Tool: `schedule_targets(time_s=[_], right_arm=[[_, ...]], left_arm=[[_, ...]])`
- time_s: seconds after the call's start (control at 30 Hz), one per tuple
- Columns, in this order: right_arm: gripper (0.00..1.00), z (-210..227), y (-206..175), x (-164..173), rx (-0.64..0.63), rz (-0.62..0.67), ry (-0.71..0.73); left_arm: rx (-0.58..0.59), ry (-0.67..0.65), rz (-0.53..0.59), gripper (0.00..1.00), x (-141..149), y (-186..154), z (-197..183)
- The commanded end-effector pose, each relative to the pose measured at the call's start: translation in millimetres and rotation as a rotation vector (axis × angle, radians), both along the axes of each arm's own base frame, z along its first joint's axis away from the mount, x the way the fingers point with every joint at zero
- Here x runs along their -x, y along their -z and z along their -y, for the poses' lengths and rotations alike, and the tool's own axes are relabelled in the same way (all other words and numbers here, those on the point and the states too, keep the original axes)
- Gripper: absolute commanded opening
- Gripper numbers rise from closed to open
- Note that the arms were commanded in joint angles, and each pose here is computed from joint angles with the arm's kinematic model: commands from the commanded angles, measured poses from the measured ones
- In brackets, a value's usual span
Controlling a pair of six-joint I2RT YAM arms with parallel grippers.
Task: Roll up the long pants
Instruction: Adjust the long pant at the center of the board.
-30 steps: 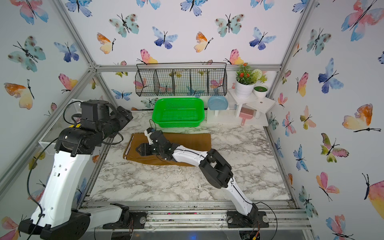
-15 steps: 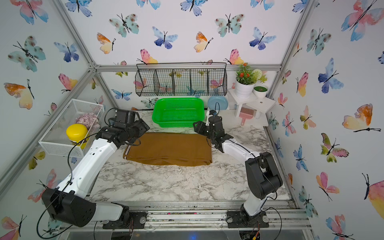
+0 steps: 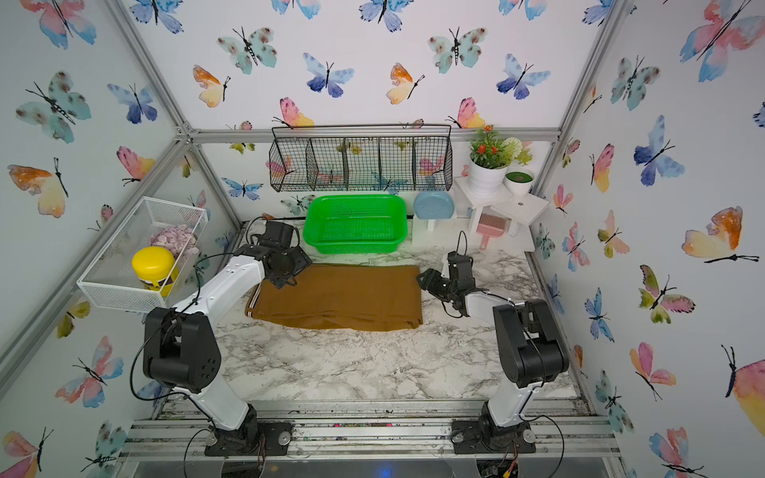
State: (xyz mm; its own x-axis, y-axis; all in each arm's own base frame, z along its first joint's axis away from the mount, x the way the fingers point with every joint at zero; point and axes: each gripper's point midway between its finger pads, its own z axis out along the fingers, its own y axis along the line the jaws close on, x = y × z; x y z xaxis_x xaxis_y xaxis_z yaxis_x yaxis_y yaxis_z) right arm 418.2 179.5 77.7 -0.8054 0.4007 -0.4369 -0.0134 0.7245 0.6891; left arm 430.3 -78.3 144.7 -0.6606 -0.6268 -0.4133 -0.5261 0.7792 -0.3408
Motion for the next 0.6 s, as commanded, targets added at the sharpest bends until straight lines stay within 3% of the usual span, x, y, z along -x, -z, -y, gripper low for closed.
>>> schedule_targets(time_s=[0.0, 0.4, 0.57], right_arm=[[0.60, -15, 10, 7, -0.045, -0.007, -0.080], [0.57, -21, 53, 16, -0.053, -0.083, -0.130], [0.43, -24, 62, 24, -0.066, -0.100, -0.156]], left_arm=[[0.016, 0.006, -0.021, 0.82, 2, 11, -2], [0.005, -0.030, -0.091, 0.82, 10, 39, -21], [0.027, -0.057, -0.113, 0.82, 17, 49, -34]])
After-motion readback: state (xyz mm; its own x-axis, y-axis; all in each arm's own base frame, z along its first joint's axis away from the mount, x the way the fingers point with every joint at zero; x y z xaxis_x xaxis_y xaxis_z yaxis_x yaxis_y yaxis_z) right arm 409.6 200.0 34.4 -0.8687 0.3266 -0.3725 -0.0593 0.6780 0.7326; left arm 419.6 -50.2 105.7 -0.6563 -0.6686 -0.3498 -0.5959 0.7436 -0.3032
